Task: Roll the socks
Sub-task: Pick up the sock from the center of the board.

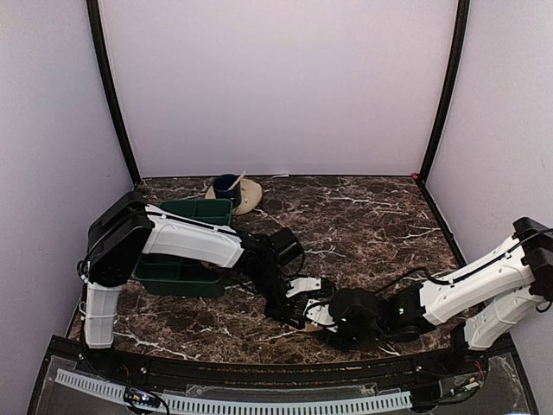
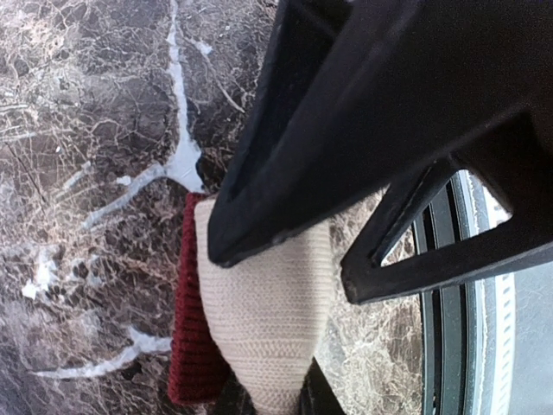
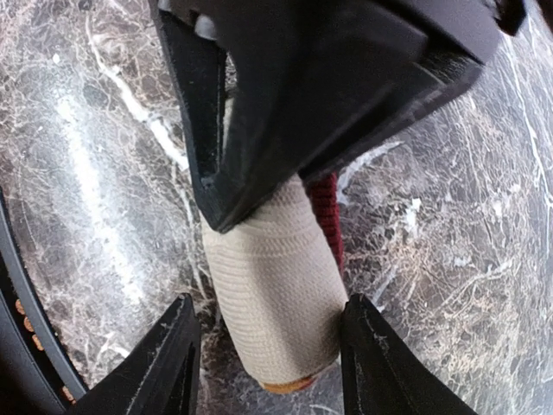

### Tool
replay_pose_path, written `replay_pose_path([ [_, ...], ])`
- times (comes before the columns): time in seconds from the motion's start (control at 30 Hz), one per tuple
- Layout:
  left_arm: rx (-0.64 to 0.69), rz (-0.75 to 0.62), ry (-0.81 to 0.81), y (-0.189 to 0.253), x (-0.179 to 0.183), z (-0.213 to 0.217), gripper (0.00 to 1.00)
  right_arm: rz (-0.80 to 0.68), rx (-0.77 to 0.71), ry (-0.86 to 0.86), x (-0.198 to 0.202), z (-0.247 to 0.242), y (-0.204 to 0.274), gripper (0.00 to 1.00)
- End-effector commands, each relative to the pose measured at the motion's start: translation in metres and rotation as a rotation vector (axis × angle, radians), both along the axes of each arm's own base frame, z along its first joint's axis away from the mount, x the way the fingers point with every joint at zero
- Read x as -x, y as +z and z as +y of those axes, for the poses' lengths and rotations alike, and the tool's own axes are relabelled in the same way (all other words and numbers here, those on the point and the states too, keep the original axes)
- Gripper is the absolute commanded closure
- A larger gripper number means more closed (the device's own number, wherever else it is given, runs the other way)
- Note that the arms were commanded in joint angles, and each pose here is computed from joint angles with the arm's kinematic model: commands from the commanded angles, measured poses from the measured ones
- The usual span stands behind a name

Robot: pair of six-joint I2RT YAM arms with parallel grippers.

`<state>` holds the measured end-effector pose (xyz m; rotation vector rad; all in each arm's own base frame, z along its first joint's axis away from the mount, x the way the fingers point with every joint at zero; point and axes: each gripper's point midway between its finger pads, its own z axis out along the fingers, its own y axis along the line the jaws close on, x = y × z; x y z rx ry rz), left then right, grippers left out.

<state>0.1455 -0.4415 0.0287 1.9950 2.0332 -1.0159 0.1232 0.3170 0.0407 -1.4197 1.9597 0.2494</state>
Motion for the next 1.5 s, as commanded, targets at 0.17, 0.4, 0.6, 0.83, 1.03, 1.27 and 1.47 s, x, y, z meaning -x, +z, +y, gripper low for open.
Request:
replay_pose_path([
  [0.17,-0.206,0.066,-0.001,-0.045,0.019,0.038,1.00,-0.044,-0.014,0.042,-0.002,0.020,0.004,0.49],
  [0.4,-0.208,0.062,-0.001,-0.045,0.018,0.039,1.00,-0.005,0.023,0.043,-0.003,0.019,-0.010,0.55],
  [0.6,-0.212,0.062,0.002,-0.046,0.018,0.039,1.00,0.034,0.031,0.046,-0.004,0.018,-0.017,0.69],
  [0.83,-0.228,0.049,0.017,-0.049,0.015,0.040,1.00,0.059,0.029,0.049,-0.003,0.019,-0.018,0.89],
  [1.03,-0.271,0.023,0.047,-0.058,0.009,0.045,0.82,0.071,0.012,0.037,-0.003,0.019,-0.015,0.97],
  [1.27,-0.297,0.005,0.093,-0.062,-0.004,0.051,0.68,0.089,-0.009,0.031,-0.003,0.019,-0.011,1.00],
  [1.47,-0.314,0.032,0.158,-0.061,-0.018,0.059,0.62,0.098,-0.014,0.027,-0.002,0.017,-0.010,1.00],
])
